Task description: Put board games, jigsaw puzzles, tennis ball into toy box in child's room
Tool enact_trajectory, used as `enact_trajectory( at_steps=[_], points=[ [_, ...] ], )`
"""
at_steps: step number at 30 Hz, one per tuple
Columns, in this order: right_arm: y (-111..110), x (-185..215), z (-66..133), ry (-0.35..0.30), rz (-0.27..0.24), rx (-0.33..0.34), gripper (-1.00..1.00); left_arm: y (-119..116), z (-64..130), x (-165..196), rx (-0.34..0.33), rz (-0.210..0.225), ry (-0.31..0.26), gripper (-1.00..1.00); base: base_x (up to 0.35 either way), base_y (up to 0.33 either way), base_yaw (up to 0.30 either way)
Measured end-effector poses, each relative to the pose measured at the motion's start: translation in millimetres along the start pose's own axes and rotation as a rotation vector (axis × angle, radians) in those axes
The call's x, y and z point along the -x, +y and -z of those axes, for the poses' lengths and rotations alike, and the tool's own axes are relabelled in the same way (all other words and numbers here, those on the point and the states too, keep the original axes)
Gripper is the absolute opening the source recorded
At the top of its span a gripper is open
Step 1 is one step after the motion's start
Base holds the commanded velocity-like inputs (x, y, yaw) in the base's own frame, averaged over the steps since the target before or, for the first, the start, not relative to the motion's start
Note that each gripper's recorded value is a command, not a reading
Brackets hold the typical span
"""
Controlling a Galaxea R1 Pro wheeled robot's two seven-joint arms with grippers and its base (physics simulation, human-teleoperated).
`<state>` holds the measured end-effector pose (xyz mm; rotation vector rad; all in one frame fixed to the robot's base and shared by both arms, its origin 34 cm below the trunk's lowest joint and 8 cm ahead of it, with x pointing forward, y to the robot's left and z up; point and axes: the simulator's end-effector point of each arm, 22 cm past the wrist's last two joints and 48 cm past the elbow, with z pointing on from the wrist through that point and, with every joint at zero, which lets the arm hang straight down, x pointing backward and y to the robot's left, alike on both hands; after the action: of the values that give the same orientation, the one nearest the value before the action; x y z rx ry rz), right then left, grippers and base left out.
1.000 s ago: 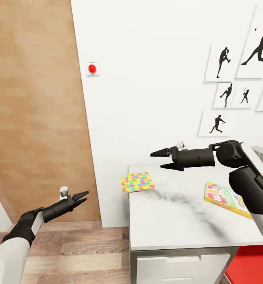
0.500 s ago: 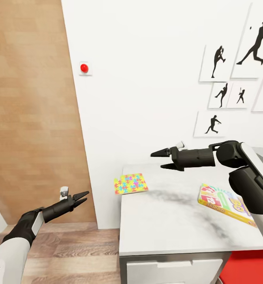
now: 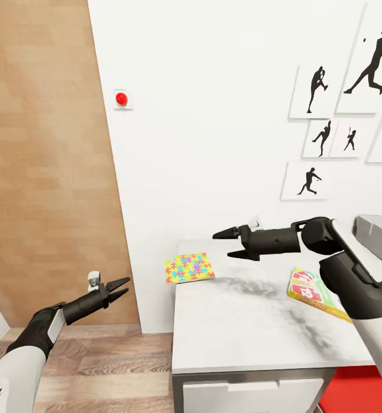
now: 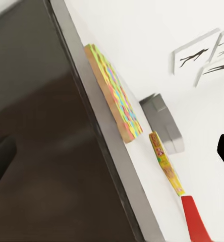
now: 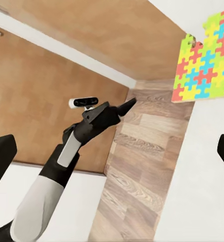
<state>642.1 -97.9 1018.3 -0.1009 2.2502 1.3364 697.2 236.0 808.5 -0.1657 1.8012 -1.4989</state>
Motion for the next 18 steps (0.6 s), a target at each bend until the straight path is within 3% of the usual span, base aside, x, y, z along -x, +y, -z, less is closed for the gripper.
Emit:
enact_trajectory(
  at_steps=[6, 18],
  points=[
    [-2.9, -1.2, -1.2, 0.003, -0.010, -0.004, 1.00, -0.5, 0.1, -0.4, -0.001, 0.014, 0.002, 1.00, 0.000, 0.000, -0.047],
    [3.6, -0.7, 3.2, -0.005, -0.001, 0.001, 1.00, -8.5, -0.5, 2.2, -0.008, 0.030, 0.005, 1.00, 0.000, 0.000, -0.187]
  ],
)
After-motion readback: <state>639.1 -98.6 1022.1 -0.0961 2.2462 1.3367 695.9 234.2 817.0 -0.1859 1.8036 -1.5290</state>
